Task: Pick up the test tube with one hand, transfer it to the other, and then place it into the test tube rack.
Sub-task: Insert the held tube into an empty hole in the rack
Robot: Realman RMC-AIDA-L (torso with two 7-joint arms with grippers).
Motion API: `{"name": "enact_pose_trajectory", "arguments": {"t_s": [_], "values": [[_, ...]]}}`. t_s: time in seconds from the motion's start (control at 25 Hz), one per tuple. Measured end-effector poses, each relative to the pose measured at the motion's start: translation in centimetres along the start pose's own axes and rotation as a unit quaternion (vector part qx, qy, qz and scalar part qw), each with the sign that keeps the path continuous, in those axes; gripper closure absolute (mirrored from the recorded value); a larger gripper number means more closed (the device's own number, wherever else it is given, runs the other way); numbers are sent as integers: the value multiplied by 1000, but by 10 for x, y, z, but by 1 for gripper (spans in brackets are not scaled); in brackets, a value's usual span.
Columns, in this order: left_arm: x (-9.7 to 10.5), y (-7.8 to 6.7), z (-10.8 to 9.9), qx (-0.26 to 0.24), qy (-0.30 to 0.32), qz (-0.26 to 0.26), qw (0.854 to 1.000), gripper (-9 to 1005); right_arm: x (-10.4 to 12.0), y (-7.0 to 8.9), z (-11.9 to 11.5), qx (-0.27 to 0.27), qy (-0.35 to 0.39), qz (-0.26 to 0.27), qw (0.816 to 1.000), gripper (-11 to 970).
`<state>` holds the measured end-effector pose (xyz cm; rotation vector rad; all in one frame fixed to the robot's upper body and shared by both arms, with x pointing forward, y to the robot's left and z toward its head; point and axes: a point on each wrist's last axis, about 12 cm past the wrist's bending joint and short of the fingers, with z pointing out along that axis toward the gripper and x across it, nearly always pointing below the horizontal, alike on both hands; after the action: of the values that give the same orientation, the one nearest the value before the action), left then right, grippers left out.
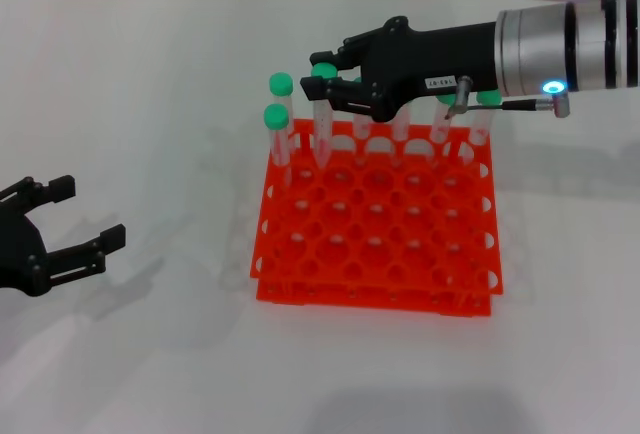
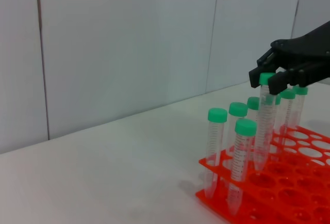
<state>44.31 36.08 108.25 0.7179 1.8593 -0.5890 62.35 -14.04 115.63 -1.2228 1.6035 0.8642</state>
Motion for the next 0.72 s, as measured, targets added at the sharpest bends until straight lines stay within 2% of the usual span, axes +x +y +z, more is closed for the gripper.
{"name": "enact_pose_trajectory", "arguments": {"t_s": [0.72], "values": [[4, -1, 0, 1, 3, -5, 1000, 102, 2, 8, 15, -2, 25, -20, 999, 691]]}}
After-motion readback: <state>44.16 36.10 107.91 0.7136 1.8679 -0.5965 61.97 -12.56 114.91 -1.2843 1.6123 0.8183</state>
